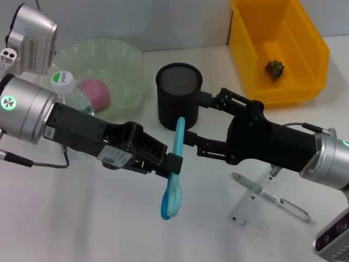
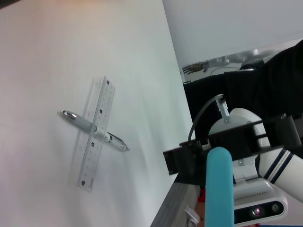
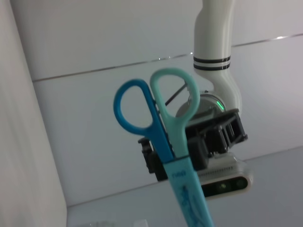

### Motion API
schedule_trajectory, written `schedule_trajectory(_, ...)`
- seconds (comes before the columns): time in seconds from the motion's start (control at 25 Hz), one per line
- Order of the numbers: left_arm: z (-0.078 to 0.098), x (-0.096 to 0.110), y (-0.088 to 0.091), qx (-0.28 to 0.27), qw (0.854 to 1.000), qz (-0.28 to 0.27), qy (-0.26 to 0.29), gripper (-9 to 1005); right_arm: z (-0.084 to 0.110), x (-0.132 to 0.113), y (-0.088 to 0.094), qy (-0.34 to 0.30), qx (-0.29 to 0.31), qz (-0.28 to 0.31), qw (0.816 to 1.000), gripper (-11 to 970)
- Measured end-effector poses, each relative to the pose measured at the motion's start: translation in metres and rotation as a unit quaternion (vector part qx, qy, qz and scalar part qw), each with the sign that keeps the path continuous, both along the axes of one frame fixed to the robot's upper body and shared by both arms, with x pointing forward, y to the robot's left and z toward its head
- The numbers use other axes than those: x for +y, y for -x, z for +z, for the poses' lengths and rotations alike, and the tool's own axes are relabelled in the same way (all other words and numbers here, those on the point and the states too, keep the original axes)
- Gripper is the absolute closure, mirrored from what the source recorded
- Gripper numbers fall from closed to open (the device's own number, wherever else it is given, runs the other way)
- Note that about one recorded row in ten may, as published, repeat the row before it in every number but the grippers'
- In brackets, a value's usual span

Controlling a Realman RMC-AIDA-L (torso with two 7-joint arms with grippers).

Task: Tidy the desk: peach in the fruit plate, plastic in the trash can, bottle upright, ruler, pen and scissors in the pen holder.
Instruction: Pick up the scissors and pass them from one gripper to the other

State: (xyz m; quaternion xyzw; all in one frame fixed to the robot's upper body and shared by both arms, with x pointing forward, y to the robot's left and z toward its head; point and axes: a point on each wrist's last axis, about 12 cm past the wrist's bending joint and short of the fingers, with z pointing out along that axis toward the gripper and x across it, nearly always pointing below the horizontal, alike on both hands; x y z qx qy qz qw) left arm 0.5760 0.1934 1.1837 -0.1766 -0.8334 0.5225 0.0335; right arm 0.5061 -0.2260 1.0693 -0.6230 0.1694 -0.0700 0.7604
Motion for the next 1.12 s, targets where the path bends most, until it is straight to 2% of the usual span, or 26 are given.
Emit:
schedule_trajectory(0.28,0.0,0.0,0.0,0.002,1.0,0.003,0.001,723,-0.002,0.002,0.003,0.008,0.001,0.016,1.0,141)
schedule_trajectory(1.12,-0.004,0.004,0.0,0.012,1.0,0.012,-0.011,720,-0.004,0.008,0.011,0.02,-0.066,0.022,0.997,141)
